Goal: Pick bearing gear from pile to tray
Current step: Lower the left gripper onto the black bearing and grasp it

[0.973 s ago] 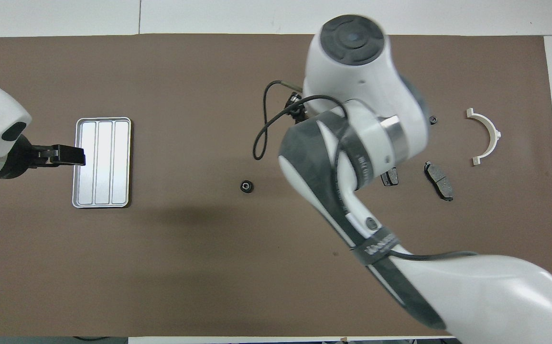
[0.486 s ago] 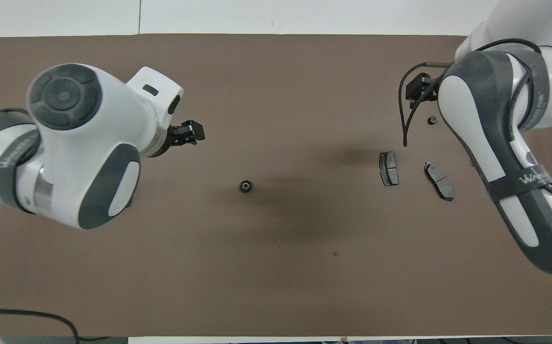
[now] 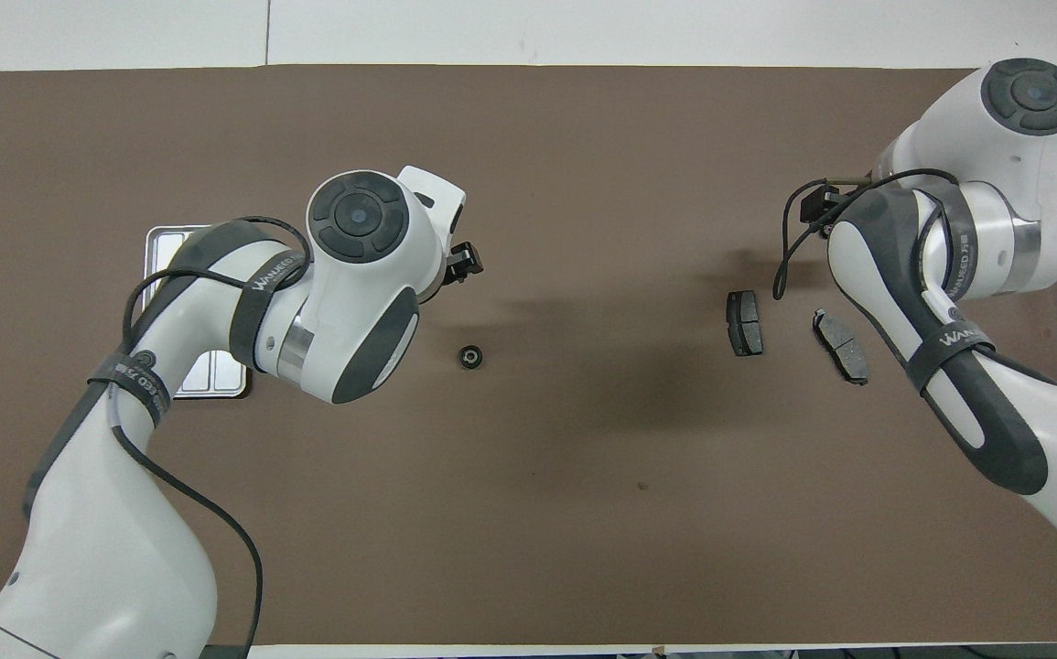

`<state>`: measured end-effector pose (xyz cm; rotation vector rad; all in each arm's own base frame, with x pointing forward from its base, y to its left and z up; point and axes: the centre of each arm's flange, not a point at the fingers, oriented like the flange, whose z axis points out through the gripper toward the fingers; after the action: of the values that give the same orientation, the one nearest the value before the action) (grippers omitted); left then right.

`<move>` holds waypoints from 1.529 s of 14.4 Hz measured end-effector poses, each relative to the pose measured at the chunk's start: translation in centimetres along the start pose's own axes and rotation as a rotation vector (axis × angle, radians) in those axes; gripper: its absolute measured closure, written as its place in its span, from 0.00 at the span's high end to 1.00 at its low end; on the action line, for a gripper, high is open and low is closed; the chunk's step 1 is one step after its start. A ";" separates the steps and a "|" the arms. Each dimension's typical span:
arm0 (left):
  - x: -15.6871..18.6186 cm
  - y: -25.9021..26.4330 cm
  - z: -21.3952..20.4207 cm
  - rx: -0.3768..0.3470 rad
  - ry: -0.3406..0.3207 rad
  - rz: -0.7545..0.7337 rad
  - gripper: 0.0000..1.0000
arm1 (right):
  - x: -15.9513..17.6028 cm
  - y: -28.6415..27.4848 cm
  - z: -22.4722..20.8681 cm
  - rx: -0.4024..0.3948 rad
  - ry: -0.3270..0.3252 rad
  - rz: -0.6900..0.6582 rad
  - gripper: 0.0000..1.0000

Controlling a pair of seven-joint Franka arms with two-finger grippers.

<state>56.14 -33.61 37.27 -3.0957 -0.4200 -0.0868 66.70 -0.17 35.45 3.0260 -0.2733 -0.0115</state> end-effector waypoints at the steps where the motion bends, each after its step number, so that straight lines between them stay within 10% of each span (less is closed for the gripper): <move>1: -0.7 0.8 0.4 -0.001 -0.006 -0.011 1.00 | 0.1 0.5 0.9 0.001 -0.001 0.024 1.00; 13: -5.6 -0.6 5.5 0.022 -0.052 -0.009 1.00 | 1.6 0.5 7.4 0.013 0.013 0.140 1.00; 22: -8.4 0.6 5.6 -0.060 0.005 0.003 1.00 | 2.1 0.3 7.2 0.016 0.022 0.152 0.67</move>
<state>48.47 -36.32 31.14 -3.1547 -0.4206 -0.1090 68.55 -1.52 28.37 3.0104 -0.5027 0.0366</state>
